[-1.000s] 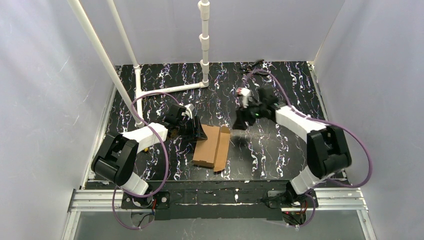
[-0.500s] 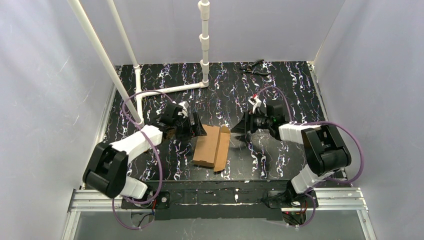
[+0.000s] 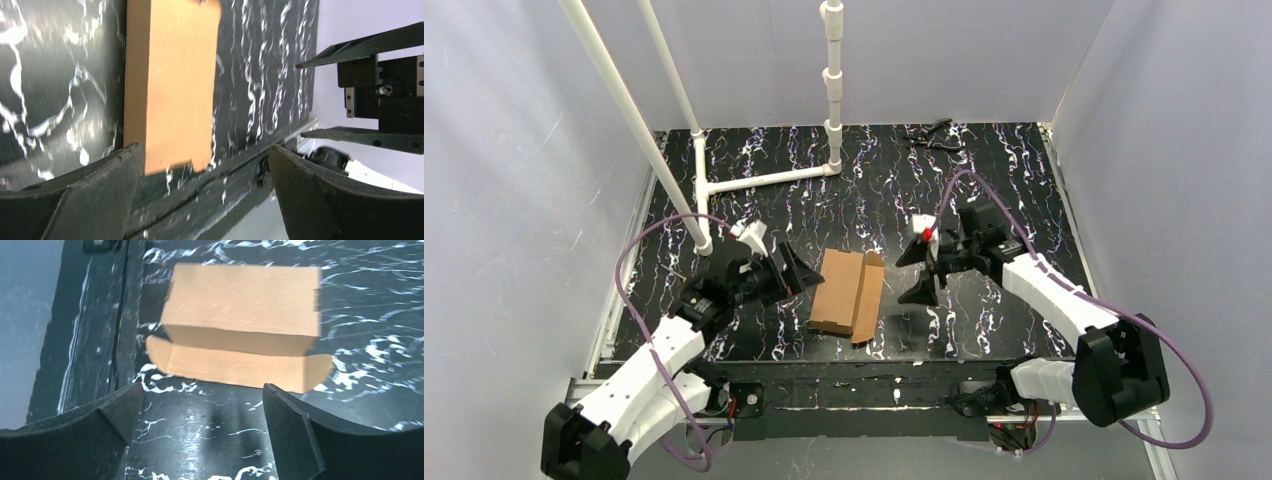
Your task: Fold the paper box
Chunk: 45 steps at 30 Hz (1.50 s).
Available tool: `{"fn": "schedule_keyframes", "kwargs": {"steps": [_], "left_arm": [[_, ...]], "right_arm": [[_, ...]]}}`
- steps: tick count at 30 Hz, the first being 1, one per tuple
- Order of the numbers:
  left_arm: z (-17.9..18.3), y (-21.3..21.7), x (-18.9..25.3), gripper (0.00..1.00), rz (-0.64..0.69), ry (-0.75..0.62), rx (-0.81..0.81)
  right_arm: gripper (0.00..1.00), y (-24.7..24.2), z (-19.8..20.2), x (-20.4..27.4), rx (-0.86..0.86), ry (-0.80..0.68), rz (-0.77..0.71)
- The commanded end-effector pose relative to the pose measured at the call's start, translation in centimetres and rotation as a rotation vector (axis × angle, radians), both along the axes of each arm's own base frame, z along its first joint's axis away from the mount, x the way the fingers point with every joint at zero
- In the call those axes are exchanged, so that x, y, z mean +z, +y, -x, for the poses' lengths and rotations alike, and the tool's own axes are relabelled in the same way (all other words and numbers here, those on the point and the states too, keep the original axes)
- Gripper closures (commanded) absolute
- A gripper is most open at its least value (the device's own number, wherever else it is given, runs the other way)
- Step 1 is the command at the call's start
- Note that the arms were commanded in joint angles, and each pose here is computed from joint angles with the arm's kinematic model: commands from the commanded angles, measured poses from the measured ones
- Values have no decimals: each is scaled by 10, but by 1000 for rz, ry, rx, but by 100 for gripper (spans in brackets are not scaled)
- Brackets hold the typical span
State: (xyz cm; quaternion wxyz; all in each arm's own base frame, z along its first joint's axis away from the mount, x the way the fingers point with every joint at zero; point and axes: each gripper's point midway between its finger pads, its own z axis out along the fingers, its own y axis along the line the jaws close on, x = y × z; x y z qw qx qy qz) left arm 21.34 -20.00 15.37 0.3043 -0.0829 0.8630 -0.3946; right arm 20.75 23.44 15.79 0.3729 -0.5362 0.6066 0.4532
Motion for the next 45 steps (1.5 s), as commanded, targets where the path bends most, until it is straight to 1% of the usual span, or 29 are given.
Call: {"fn": "schedule_keyframes", "kwargs": {"steps": [1,2,4,6,8,11,13,18,23,26,30,32,34,35,38,40,42,43,45], "left_arm": [[47,8,-32,7,-34,136,10],[53,12,-40,8,-69,145,22],[60,17,-52,14,-126,154,45],[59,17,-57,15,-145,136,55],[53,14,-57,15,-154,90,44],[43,1,-51,14,-116,-20,-22],[35,-13,-44,13,-47,-103,-48],[32,-10,-66,12,-48,-55,0],[28,-10,-61,13,8,-75,43],[25,-7,-59,14,28,-74,83],[25,-8,-61,14,35,-63,92],[25,-9,-62,14,30,-53,81],[27,-12,-62,14,32,-44,65],[28,-14,-60,14,35,-44,56],[29,-15,-59,14,42,-43,48],[29,-16,-57,13,51,-45,45],[31,-18,-54,3,62,-38,34],[32,-19,-53,2,70,-36,26],[34,-21,-49,2,76,-42,7]], "right_arm": [[5,-4,50,-48,185,-151,210],[7,-5,59,-56,214,-161,242],[9,-5,74,-63,275,-183,252],[11,1,78,-67,313,-227,267],[16,10,77,-70,321,-255,281],[22,24,79,-74,338,-277,285],[26,33,81,-79,350,-307,292],[30,50,84,-90,368,-411,320],[33,64,91,-94,372,-460,328],[34,67,92,-98,365,-477,341],[33,64,92,-105,371,-477,367],[32,56,97,-106,426,-469,381],[30,43,104,-100,517,-435,374],[29,35,105,-93,564,-430,355],[24,13,108,-79,616,-373,296],[22,4,101,-76,581,-343,286],[21,-3,88,-75,525,-327,298],[21,-6,82,-75,497,-313,303],[21,-13,70,-73,438,-282,308]]}}
